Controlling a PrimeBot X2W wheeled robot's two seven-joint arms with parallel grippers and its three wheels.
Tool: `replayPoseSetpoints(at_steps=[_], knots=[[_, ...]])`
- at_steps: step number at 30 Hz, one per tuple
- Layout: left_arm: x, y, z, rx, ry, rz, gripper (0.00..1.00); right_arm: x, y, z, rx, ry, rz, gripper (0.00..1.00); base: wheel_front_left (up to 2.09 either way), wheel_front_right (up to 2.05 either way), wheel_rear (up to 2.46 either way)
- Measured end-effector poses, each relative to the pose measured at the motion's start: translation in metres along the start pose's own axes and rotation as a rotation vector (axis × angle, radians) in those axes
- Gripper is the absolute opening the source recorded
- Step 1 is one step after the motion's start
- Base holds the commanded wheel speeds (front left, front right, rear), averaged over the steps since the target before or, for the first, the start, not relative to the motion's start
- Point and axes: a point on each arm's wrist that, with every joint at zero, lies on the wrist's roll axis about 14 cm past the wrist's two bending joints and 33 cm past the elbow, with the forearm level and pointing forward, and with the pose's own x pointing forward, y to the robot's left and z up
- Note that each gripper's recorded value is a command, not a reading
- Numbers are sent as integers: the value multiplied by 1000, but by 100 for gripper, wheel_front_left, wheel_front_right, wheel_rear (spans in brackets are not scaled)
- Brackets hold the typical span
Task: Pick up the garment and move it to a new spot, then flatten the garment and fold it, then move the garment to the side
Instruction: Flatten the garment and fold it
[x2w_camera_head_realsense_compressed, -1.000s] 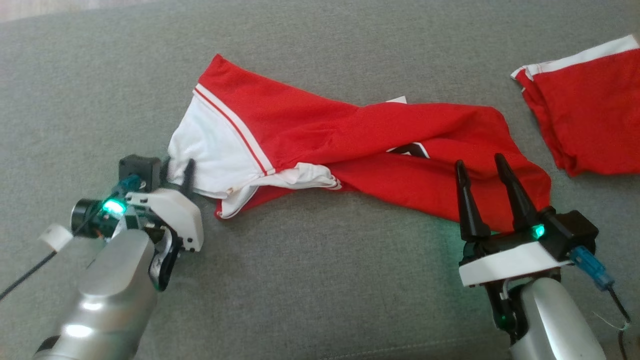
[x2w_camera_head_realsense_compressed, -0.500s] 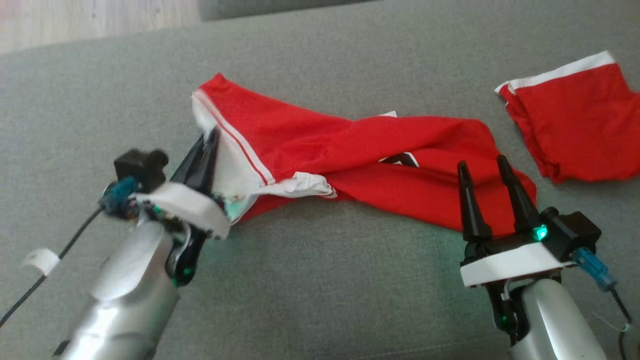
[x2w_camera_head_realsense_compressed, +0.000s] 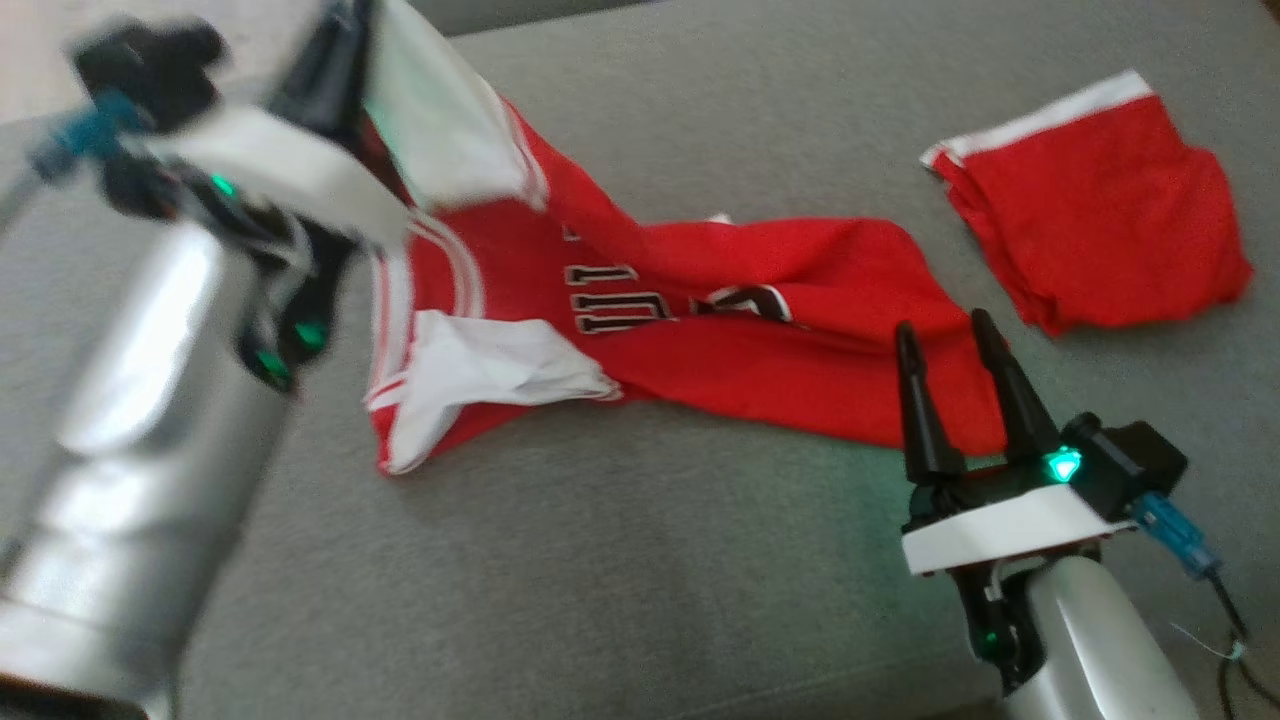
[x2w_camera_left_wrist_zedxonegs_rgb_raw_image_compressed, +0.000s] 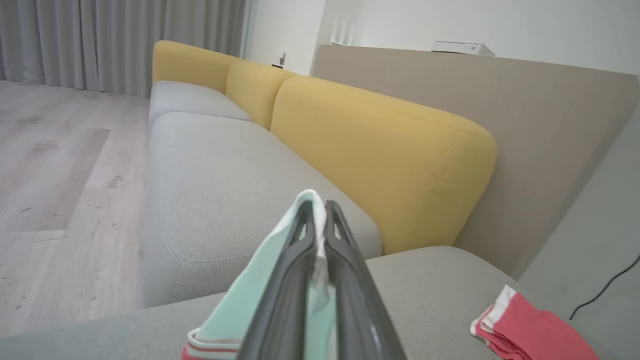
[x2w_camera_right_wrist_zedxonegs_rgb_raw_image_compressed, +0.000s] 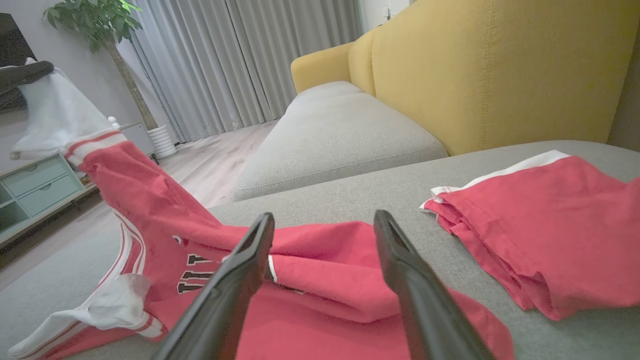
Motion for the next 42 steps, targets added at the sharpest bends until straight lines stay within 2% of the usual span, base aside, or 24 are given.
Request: replayPoseSetpoints(at_steps=[11,14,15,16,21,29,36,42], knots=[[70,65,-15,114,136,172,0,3,-23,4,0,-5,-64,100,0,0,0],[88,81,-18,93,143,224,0,-1,-30,-2,2,17,-88,100,0,0,0],[92,86,-19,93,139,243,7,-2,-32,-4,1,25,-96,100,0,0,0],[97,90,-20,104,129,254,100,-3,-34,-6,-1,30,-104,100,0,0,0],[101,90,-33,147,120,231,100,0,-37,-8,-4,36,-109,100,0,0,0],[71,73,-18,231,31,141,100,15,-20,1,-29,2,-44,100,0,0,0],[-2,72,-55,239,67,144,100,23,2,5,-49,-18,25,100,0,0,0],[-85,73,-96,181,118,228,100,20,24,-1,-39,-3,82,100,0,0,0]])
